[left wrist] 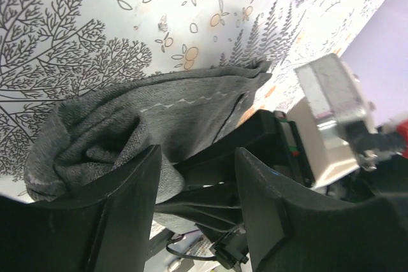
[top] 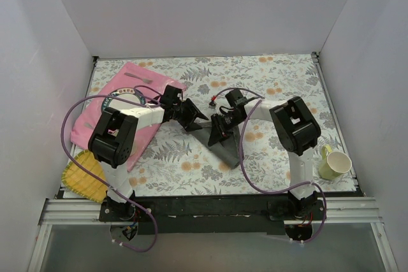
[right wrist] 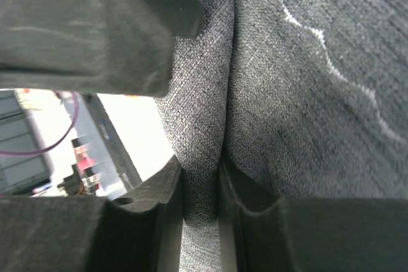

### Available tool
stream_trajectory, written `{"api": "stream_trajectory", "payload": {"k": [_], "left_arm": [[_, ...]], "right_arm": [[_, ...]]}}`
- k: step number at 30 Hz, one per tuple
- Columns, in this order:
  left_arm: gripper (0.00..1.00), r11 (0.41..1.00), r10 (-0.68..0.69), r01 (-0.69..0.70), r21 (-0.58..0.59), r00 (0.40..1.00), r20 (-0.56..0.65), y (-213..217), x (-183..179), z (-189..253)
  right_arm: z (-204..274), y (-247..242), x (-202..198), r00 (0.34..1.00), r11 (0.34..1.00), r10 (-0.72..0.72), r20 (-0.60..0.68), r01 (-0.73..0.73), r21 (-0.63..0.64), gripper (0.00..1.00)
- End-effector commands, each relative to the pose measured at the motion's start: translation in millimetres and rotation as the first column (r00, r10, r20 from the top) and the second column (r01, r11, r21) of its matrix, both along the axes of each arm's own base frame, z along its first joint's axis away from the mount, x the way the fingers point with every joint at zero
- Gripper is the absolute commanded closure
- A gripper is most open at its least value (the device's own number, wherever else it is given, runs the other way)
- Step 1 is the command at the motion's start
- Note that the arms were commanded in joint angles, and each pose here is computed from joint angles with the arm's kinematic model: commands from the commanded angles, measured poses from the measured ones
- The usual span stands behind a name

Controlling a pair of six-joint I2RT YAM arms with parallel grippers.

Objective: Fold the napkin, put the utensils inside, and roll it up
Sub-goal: Roll the napkin with the utensil

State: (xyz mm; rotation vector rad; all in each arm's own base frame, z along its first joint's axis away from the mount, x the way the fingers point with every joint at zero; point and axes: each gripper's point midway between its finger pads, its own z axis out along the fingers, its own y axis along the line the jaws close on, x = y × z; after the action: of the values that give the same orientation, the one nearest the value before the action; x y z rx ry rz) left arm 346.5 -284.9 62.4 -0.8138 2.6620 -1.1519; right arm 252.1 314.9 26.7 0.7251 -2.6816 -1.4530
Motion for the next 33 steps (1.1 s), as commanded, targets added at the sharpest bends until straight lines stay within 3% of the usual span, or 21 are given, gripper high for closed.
{"api": "stream_trajectory", "payload": {"k": [1, 10, 15, 23, 29, 33], "left_arm": [[0.51, 0.999, -0.029, 0.029, 0.033, 1.0, 0.009, 2, -4, -10], [0.51, 0.997, -0.052, 0.052, 0.057, 0.999, 0.002, 2, 0, -20], [0.51, 0.997, -0.057, 0.057, 0.056, 0.998, -0.002, 0, 3, -20], [0.51, 0.997, -0.064, 0.065, 0.048, 0.998, -0.008, -3, 5, -17], [0.51, 0.996, -0.071, 0.072, 0.051, 0.997, -0.025, -5, 7, -19], [0.51, 0.996, -0.074, 0.075, 0.049, 0.997, -0.019, -6, 10, -18]], "right_arm": [[2, -23, 5, 0.994, 0.98, 0.005, 0.106, 0.016, -0.197, 0.67], [25, -46, -11, 0.968, 0.934, 0.078, 0.239, 0.013, -0.357, 0.45], [13, -82, -33, 0.965, 0.888, 0.085, 0.246, 0.039, -0.457, 0.44], [-13, -113, -68, 0.971, 0.848, 0.097, 0.22, 0.035, -0.529, 0.5], [23, -106, -42, 0.925, 0.834, 0.139, 0.353, 0.083, -0.546, 0.44], [52, -80, -23, 0.889, 0.868, 0.162, 0.428, 0.079, -0.491, 0.29]]}}
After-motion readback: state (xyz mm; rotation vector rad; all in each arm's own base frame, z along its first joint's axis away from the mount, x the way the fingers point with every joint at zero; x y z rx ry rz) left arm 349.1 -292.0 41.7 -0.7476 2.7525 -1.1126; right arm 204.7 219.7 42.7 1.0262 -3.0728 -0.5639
